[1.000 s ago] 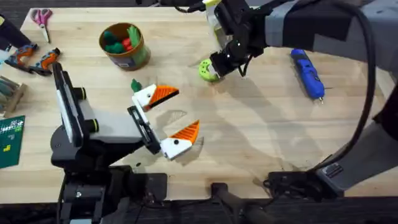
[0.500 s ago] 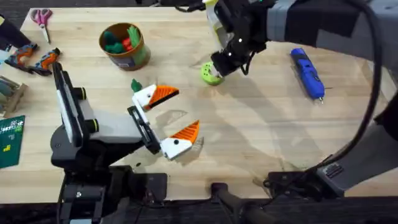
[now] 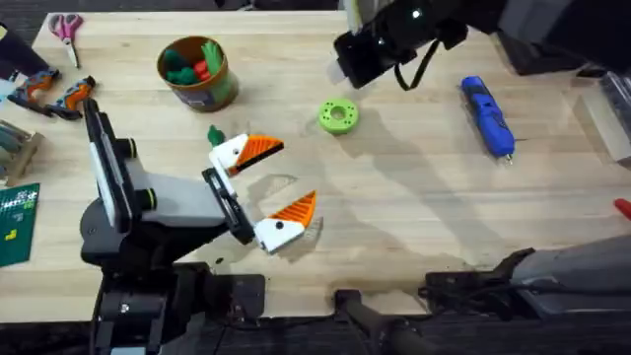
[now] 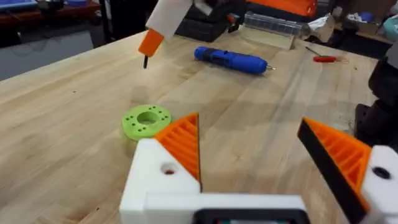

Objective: Pick up the gripper from the table and insert it into the empty holder that is missing its gripper. Then pick up a screw, insert it into the mounting hole, and use the screwdriver to tighten it. Finally, clean up the table by picking up the vegetable and placing it into the bucket.

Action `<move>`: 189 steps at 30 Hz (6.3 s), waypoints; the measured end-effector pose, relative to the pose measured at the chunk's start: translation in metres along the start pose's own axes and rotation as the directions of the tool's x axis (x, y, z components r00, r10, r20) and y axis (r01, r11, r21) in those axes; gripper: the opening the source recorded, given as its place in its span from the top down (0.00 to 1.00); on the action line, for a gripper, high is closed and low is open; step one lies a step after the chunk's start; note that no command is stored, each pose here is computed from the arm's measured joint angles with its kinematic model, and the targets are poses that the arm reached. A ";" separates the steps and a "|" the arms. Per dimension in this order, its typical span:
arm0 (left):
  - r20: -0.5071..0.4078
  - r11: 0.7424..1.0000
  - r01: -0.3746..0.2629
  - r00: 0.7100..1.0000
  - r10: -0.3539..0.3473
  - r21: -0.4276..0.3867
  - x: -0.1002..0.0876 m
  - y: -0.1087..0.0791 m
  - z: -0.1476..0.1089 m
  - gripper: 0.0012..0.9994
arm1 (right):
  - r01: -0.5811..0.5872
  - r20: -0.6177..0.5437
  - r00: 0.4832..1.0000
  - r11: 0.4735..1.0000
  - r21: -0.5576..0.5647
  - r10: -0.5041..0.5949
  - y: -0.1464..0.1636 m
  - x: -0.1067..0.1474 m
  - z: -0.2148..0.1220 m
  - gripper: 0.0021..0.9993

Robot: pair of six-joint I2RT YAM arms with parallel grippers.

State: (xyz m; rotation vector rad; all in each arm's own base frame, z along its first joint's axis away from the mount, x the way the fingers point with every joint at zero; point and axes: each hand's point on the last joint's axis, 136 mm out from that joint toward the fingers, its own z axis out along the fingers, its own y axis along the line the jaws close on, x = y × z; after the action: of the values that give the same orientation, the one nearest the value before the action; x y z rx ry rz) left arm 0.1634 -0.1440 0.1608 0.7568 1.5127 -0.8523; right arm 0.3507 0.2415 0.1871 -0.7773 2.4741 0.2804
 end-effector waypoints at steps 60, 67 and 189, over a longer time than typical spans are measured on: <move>0.000 1.000 0.000 1.000 0.000 0.000 0.000 0.000 0.000 0.03 | 0.526 0.020 0.843 0.817 -0.237 -0.537 0.215 0.001 -0.062 1.00; 0.000 1.000 0.000 1.000 0.000 0.000 0.000 0.000 0.000 0.03 | 0.531 -0.008 0.836 0.812 -0.241 -0.549 0.216 0.005 -0.050 1.00; 0.000 1.000 0.007 1.000 -0.007 0.000 0.000 0.000 0.000 0.03 | 0.529 -0.042 0.832 0.815 -0.236 -0.552 0.211 0.009 -0.041 1.00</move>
State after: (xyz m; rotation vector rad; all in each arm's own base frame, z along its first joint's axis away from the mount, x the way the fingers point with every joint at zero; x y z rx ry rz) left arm 0.1634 -0.1440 0.1608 0.7521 1.5163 -0.8580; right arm 0.2047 0.3949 0.2250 -1.5872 2.2136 0.2990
